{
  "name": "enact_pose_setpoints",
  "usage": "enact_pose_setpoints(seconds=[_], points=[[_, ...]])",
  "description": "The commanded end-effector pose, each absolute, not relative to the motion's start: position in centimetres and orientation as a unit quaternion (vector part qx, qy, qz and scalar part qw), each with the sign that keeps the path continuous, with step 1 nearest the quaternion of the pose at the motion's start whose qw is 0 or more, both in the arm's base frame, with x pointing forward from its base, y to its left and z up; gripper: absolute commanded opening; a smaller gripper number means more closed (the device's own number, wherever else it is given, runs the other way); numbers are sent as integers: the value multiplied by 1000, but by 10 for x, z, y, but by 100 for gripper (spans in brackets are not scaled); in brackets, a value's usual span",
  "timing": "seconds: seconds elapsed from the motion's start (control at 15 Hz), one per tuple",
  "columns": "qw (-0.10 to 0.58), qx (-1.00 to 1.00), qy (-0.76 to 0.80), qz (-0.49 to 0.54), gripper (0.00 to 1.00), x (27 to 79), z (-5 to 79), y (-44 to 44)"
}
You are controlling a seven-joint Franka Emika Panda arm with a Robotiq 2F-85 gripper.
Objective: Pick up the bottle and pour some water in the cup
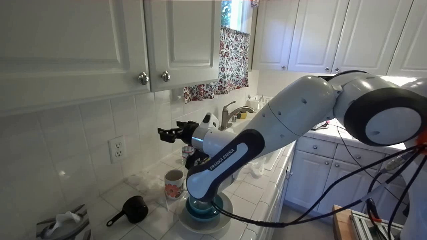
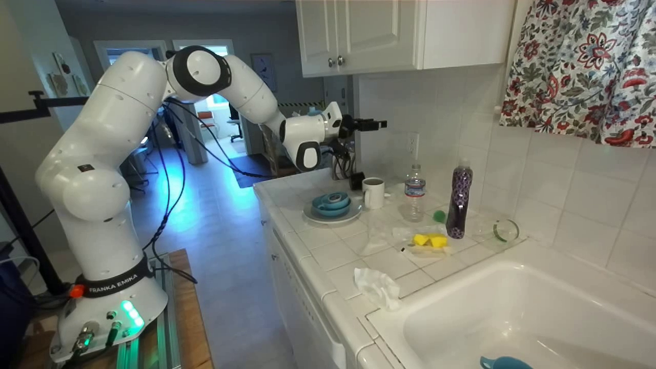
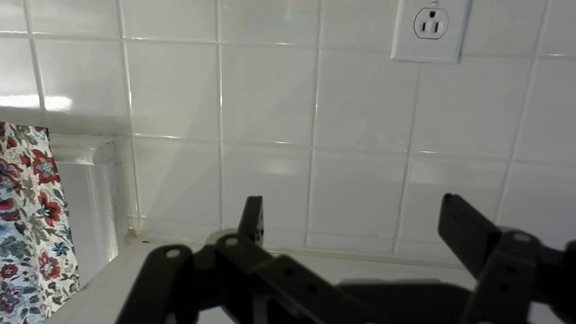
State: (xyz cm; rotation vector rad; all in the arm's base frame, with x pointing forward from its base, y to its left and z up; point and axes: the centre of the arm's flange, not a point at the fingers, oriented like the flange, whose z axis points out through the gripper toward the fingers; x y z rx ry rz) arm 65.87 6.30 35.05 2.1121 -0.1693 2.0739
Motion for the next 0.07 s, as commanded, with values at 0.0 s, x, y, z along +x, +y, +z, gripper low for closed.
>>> enact_pose_setpoints(seconds=[0.0], points=[[88,710,-57,697,100,659,350,63]])
